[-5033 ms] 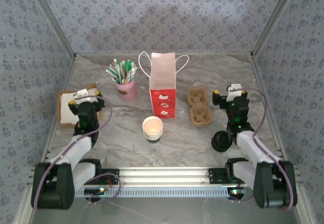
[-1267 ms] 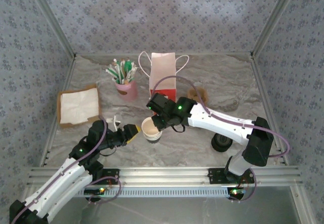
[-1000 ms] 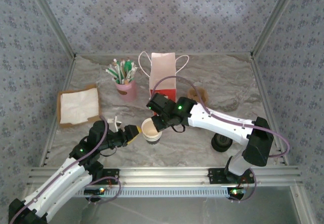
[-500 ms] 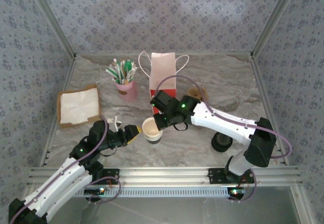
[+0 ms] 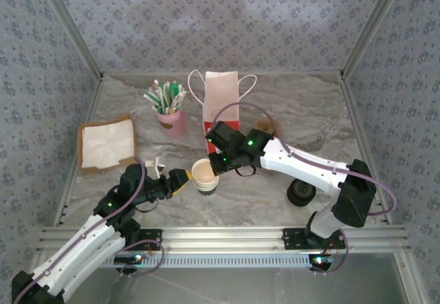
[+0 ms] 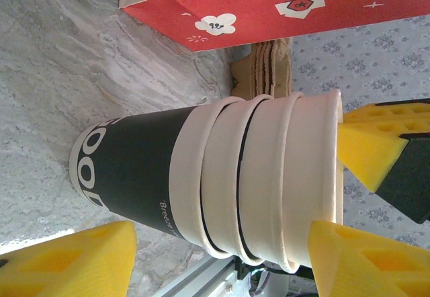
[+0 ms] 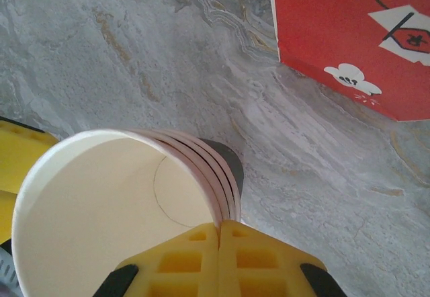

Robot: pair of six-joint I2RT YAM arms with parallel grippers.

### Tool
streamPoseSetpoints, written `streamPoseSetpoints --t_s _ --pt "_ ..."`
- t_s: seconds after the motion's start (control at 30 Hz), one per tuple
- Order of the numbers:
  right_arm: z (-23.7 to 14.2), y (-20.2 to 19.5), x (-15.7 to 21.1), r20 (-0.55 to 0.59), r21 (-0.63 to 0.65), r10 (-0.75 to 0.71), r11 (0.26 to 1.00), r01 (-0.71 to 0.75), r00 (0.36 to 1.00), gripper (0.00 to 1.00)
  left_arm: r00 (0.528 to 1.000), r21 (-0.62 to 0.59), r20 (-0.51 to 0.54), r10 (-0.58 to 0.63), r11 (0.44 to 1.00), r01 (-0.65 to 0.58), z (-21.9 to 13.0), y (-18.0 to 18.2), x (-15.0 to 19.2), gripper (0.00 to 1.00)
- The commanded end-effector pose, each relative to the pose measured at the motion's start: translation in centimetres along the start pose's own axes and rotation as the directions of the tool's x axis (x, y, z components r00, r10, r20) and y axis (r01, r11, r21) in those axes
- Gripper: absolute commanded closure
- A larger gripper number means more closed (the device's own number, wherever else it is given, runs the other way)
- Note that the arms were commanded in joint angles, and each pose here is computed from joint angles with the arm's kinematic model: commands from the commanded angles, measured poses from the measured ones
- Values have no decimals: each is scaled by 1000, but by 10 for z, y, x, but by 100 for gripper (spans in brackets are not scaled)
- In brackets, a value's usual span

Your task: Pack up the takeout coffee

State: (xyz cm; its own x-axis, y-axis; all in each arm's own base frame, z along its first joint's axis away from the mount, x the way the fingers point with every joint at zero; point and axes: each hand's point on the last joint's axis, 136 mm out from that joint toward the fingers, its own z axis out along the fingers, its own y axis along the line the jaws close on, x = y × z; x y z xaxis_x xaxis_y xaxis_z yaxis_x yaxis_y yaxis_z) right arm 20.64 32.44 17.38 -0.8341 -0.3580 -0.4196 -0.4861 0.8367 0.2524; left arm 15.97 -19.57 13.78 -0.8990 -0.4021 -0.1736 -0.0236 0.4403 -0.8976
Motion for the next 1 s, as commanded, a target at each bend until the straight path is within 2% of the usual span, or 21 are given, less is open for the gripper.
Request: streamPoseSetpoints --t_s 0.0,0.57,0.97 --pt "-7 2 0 8 -41 28 999 -28 1000 100 999 43 13 33 999 -33 -1 -13 -2 33" --pt "-22 2 -16 61 -133 97 987 -88 993 100 999 30 16 36 999 -36 -2 -10 -3 34" --pt "-67 8 -36 145 -138 85 988 -64 986 100 996 -23 70 53 998 -52 -12 -6 -9 29"
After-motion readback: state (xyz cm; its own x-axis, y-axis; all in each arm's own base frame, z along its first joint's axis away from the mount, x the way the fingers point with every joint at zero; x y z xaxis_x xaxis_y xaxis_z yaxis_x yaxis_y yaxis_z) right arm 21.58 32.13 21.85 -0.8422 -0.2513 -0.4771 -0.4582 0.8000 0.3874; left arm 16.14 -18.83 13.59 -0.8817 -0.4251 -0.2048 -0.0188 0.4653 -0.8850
